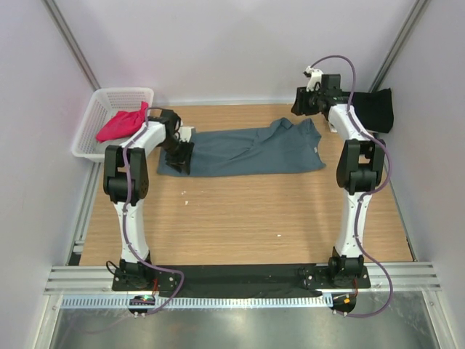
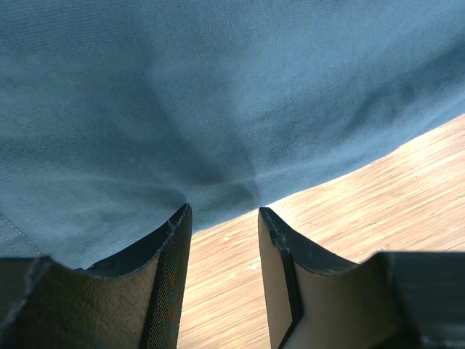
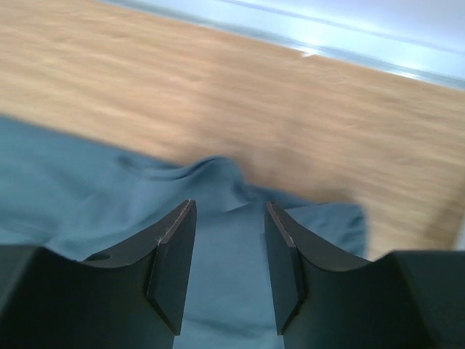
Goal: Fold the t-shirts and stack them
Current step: Fold the tshirt
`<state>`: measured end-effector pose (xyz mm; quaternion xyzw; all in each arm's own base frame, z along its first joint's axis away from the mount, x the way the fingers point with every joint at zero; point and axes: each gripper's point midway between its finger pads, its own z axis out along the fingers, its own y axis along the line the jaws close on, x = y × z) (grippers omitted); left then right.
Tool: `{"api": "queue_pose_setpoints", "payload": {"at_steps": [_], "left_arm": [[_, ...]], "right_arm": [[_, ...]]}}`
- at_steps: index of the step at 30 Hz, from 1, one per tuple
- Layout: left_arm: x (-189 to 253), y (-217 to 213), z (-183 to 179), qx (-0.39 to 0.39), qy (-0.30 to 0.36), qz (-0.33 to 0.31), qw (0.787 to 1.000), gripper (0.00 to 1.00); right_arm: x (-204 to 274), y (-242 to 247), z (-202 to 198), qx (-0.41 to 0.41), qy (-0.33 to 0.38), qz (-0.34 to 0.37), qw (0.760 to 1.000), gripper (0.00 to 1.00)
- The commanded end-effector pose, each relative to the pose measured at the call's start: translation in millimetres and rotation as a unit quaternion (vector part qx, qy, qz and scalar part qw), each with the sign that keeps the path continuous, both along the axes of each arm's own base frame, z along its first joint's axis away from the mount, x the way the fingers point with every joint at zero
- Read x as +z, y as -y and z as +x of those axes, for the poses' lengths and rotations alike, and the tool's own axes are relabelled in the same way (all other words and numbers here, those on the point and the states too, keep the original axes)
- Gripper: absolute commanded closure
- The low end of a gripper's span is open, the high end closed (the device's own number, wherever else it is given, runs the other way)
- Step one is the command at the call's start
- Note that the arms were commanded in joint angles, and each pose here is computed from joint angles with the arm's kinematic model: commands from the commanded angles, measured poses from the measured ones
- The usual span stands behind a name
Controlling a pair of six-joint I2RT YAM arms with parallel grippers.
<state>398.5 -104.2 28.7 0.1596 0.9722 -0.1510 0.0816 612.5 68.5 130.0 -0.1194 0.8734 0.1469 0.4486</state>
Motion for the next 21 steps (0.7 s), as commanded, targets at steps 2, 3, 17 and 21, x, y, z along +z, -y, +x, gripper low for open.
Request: {"api": "queue_pose_setpoints", "payload": {"at_steps": [2,3,17,21], "left_arm": [[21.5,1.9,1.9,-0.003,0.028,-0.007,1.0,0.57],[20.9,2.9,1.1,-0.001,0.026,-0.008,1.0,0.57],[20.8,7.9,-9.2,0.001,0.019,-0.011,1.0,0.58],[19.2,10.2,-13.0,-0.002,0.017,-0.01,1.0,0.58]], "right_arm": [[30.8,-57.6,-47.9,0.077,-0.034,0.105,0.991,0.52],[26.9,-62.1,-51.5,0.078,-0.045,0.114,0.989,0.52],[-4.5,-140.8,-48.4,0.14,-0.065,0.124,0.98,0.52],[-28.1,-141.1,-37.4,0.121,-0.064,0.083,0.987,0.52]]}}
